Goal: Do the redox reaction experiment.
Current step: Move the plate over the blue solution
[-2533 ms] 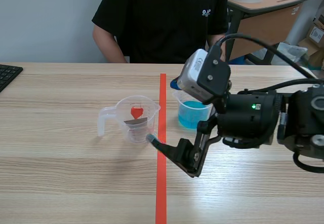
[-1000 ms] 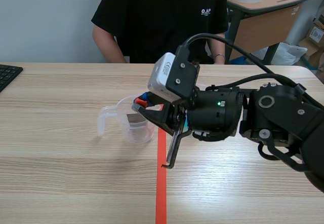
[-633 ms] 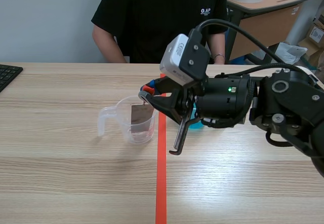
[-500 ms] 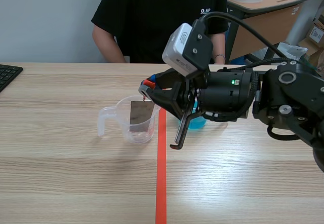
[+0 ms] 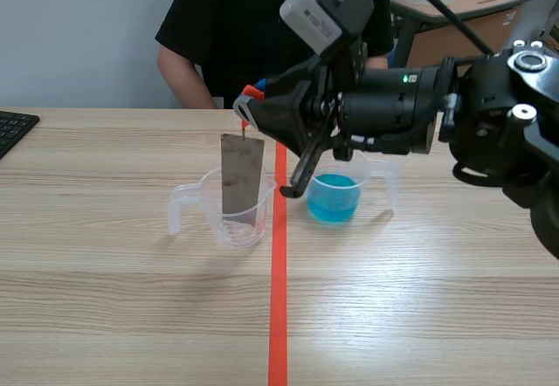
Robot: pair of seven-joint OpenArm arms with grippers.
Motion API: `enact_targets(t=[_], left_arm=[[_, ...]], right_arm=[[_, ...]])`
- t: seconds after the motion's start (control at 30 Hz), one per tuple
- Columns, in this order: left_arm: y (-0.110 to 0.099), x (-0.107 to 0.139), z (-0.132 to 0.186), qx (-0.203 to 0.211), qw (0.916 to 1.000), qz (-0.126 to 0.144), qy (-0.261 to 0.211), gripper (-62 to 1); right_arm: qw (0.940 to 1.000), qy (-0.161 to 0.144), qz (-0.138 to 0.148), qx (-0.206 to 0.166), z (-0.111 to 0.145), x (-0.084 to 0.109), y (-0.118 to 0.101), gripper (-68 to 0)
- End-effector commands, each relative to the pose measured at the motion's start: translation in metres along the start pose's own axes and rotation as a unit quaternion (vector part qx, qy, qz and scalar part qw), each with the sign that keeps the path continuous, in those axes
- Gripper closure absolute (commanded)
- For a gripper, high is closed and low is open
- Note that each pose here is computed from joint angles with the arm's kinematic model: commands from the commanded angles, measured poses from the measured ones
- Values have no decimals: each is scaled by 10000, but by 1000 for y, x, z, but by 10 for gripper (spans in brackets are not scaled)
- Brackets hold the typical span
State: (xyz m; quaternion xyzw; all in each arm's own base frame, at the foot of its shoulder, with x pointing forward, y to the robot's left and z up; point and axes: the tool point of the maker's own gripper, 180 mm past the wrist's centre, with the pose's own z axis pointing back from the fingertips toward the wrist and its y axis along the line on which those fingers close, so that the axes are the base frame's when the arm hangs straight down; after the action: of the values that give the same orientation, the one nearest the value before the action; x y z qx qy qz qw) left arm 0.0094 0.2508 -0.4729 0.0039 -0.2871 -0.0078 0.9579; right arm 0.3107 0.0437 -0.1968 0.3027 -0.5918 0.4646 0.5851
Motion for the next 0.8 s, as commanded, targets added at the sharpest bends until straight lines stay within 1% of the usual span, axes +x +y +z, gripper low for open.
enact_targets(t=[0.0, 0.13, 0.3, 0.43, 0.57, 0.7, 0.77], left_arm=[[3, 4, 4, 28, 10000, -28, -86, -623], [3, 4, 4, 26, 10000, -27, -86, -623], [3, 4, 4, 9, 10000, -22, -86, -468], [3, 4, 4, 7, 10000, -21, -84, -346], [3, 4, 4, 7, 10000, -21, -84, -237], [3, 4, 4, 7, 10000, -21, -84, -128], [3, 4, 4, 7, 10000, -21, -80, -85]], right_arm=[[9995, -282, 150, -77, -1, 25, -13, -16], [9996, -267, 108, -72, -7, 34, -18, -16], [9997, -236, -8, -61, -7, 42, -24, -16], [9996, -234, -83, -94, -1, 49, -32, -16], [9994, -257, 2, -217, 12, 60, -42, -16], [9990, -209, 180, -350, 27, 69, -51, -16], [9987, -191, 234, -422, 35, 72, -57, -16]])
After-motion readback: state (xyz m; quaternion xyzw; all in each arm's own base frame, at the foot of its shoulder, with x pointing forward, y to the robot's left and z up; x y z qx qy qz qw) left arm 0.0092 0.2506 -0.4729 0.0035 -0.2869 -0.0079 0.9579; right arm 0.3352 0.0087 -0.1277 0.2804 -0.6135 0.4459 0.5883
